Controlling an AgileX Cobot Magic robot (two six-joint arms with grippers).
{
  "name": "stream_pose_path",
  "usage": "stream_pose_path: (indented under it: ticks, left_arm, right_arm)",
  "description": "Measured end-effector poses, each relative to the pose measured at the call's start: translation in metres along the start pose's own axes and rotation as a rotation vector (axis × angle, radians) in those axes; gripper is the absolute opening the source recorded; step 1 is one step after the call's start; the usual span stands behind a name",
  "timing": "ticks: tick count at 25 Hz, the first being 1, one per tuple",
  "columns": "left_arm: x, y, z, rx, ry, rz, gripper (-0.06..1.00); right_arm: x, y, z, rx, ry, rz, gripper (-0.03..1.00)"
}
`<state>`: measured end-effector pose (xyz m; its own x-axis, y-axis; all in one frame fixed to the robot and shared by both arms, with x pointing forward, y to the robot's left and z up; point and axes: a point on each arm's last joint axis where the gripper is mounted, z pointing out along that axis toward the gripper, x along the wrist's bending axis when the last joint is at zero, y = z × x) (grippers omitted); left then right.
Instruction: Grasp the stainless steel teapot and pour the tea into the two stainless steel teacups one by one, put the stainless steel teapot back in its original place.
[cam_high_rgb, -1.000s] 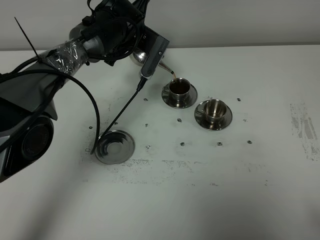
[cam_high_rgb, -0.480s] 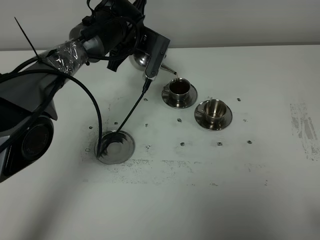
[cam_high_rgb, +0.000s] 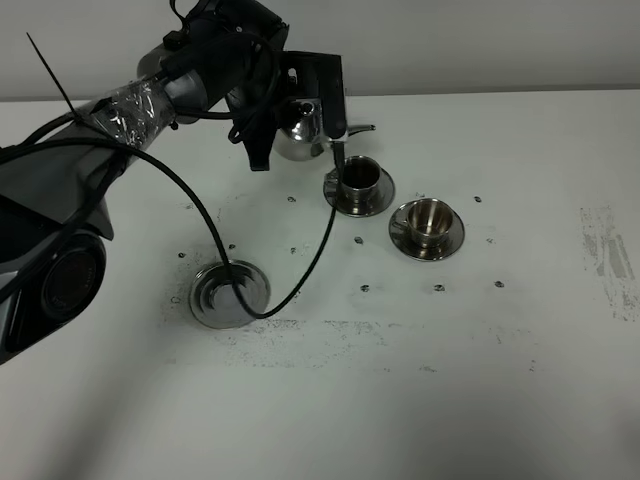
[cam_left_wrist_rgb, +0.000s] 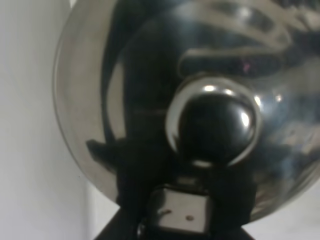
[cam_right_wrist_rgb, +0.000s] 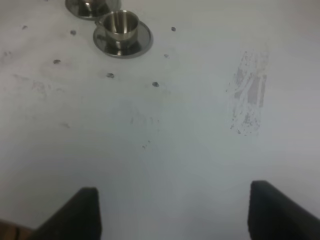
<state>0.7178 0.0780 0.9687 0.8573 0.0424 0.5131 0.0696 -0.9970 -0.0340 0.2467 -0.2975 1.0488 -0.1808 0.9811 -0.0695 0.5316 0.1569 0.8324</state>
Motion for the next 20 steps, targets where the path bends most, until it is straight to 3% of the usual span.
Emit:
stream_pose_path:
  ticks: [5, 9, 15, 20]
  left_arm:
    - [0.005, -0.008, -0.020, 0.022, -0.015, -0.443, 0.17]
    - [0.003, -0.017, -0.024, 0.068, -0.075, -0.691, 0.17]
    - [-0.008, -0.017, -0.017, 0.065, -0.182, -0.783, 0.17]
    - [-0.016, -0.022, -0.001, 0.067, -0.207, -0.805, 0.17]
  right_arm:
    - [0.000, 0.000, 0.000, 0.000, 0.000, 0.000, 0.59]
    - [0.000, 0.000, 0.000, 0.000, 0.000, 0.000, 0.59]
    - [0.000, 0.000, 0.000, 0.000, 0.005, 0.003, 0.59]
    - [0.000, 0.000, 0.000, 0.000, 0.005, 0.003, 0.59]
